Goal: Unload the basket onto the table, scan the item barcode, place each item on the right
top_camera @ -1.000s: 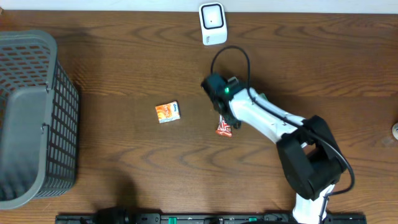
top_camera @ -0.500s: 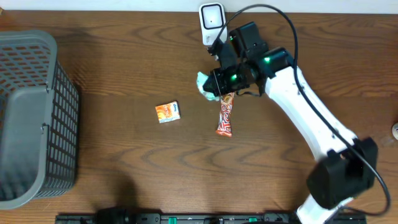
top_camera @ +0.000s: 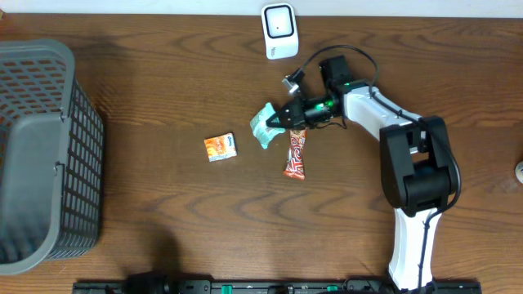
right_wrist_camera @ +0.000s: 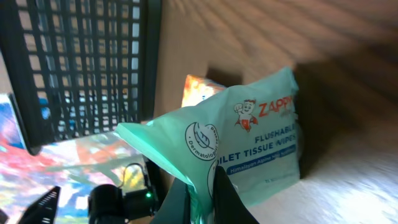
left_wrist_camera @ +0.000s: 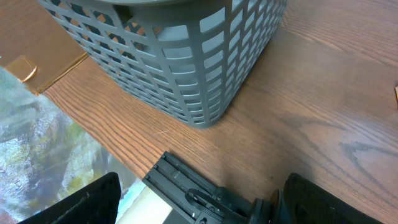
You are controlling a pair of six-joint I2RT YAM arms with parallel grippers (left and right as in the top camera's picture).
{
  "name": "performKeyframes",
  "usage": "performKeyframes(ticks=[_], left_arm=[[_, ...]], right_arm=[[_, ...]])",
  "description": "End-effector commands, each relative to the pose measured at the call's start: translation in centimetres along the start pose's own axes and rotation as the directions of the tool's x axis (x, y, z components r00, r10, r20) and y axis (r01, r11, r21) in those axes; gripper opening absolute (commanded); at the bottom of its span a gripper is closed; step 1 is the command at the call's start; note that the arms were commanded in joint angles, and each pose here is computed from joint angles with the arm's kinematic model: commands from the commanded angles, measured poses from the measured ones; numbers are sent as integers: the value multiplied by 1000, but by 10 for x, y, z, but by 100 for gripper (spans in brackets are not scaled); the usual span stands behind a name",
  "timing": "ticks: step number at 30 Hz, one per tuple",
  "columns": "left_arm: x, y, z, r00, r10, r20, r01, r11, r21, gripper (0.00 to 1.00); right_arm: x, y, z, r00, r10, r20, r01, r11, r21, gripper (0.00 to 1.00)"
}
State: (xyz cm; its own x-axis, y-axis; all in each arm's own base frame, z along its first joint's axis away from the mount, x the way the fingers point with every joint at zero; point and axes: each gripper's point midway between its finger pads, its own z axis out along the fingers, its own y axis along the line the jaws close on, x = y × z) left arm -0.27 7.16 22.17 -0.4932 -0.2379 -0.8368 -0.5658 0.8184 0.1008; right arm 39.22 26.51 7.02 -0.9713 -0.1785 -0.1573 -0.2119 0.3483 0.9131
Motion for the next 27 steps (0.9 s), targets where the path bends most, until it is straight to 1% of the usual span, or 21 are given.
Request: performKeyframes(ticks=[1, 2, 3, 4, 6, 8, 10, 12, 14, 15, 16, 17, 18, 19, 21, 24, 27], left_arm=[[17, 5, -1, 997, 31, -68, -32, 999, -23, 84], [17, 5, -1, 997, 31, -68, -32, 999, -23, 84], [17, 5, -1, 997, 31, -68, -32, 999, -23, 84], [17, 5, -1, 997, 31, -68, -32, 999, -23, 84], [17, 5, -1, 997, 31, -68, -32, 999, -23, 84], [17, 5, -1, 997, 31, -68, -32, 999, -23, 84], [17, 5, -1, 997, 31, -68, -32, 999, -23, 84], [17, 5, -1, 997, 31, -68, -32, 999, -23, 84], [17, 5, -1, 997, 31, -68, -32, 999, -23, 84], [17, 5, -1, 997, 31, -68, -32, 999, -23, 84], [17, 5, -1, 997, 31, -68, -32, 999, -23, 84], [17, 5, -1, 997, 31, -68, -32, 999, -23, 84], [17, 5, -1, 997, 31, -68, -32, 999, -23, 84], [17, 5, -1, 997, 31, -68, -32, 999, -23, 84], [17, 5, -1, 997, 31, -68, -32, 999, -23, 84], [17, 5, -1, 997, 31, -68, -32, 999, -23, 84], [17, 5, -1, 997, 31, -68, -32, 999, -23, 84]], right_arm=[[-10, -28, -24, 997, 51, 61, -55, 997, 56, 9], [-13, -38, -32, 994, 63, 85, -70, 993, 92, 15], [-17, -47, -41, 991, 80, 111, -94, 987, 129, 18], [-23, -68, -58, 982, 101, 162, -133, 969, 206, 24], [-27, -84, -74, 972, 114, 205, -167, 949, 266, 29], [-29, -98, -87, 964, 118, 238, -192, 930, 314, 36], [-29, -115, -102, 954, 127, 270, -228, 893, 388, 41], [-26, -126, -112, 948, 138, 287, -258, 863, 435, 42], [-24, -127, -117, 944, 161, 289, -280, 854, 438, 41], [-23, -124, -119, 942, 174, 288, -291, 851, 437, 40], [-22, -121, -121, 941, 183, 284, -296, 849, 437, 30], [-23, -116, -122, 942, 187, 279, -297, 849, 437, 16], [-24, -108, -123, 946, 183, 268, -287, 855, 431, 7], [-25, -99, -122, 952, 171, 254, -268, 866, 421, 1], [-28, -75, -121, 963, 140, 230, -225, 888, 402, 1], [-33, -45, -122, 970, 94, 224, -180, 897, 405, 1], [-34, -20, -108, 980, 33, 195, -113, 902, 417, 1]])
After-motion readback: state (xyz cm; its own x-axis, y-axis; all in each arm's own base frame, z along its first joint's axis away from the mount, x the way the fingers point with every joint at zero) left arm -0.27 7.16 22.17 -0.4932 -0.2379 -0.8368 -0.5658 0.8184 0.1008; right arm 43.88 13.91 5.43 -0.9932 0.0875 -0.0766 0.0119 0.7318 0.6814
